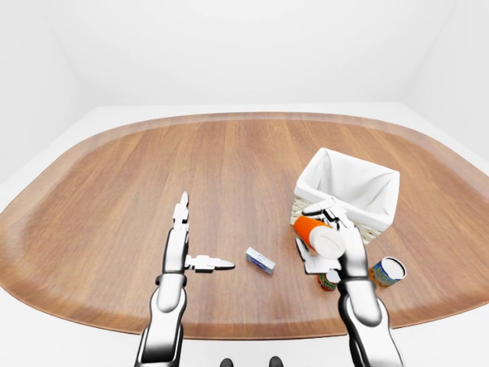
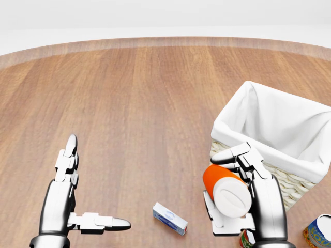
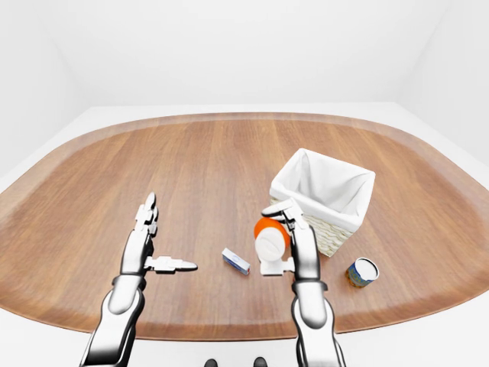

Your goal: Pick up the ketchup, and put it in the basket.

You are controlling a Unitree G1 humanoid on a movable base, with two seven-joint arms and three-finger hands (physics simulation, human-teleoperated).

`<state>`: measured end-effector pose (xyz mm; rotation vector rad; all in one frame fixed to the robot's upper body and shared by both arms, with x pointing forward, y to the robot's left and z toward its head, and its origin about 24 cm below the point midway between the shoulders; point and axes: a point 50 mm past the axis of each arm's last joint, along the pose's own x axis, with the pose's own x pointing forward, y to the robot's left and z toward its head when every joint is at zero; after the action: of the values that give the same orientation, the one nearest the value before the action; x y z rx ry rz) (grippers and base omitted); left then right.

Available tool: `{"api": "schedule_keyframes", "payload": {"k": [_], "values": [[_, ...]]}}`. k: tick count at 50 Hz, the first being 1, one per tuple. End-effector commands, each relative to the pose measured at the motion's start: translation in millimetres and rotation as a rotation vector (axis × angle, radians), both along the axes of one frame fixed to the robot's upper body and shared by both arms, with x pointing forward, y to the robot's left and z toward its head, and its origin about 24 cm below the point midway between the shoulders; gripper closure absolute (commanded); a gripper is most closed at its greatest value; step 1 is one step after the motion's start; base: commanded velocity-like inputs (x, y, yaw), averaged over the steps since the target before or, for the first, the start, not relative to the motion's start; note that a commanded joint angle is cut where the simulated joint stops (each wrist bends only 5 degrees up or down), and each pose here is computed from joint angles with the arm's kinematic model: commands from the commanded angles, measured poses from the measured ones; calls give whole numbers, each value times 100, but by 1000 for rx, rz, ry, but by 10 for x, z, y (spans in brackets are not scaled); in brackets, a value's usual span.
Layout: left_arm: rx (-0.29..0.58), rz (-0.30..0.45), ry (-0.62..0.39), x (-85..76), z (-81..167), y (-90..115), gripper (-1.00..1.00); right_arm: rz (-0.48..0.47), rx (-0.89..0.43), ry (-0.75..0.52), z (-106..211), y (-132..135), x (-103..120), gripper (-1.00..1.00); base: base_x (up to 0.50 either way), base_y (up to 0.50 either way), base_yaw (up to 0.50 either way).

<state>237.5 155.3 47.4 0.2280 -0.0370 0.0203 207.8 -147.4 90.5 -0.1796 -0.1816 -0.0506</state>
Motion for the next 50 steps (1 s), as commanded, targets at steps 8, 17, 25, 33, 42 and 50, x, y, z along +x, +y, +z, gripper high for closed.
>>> {"api": "schedule_keyframes", "payload": {"k": [8, 17, 25, 33, 42, 50], "values": [[0, -3, 1, -14, 4, 5, -100, -98, -20, 20, -22, -73, 57, 100, 0, 0, 0], [2, -1, 1, -12, 5, 8, -100, -75, -50, -38, 117, -64, 75, 100, 0, 0, 0], [3, 0, 3, 8, -6, 11, -100, -74, -106, -126, 323, -90, 148, 100, 0, 0, 0], [2, 2, 3, 9, 6, 19, -100, -72, -151, -195, 486, -92, 179, 100, 0, 0, 0], [3, 0, 3, 6, 12, 14, -100, -78, -255, -280, 711, -140, 254, 100, 0, 0, 0], [2, -3, 1, -3, 14, 15, -100, -75, -338, -347, 930, -214, 352, 100, 0, 0, 0]]}}
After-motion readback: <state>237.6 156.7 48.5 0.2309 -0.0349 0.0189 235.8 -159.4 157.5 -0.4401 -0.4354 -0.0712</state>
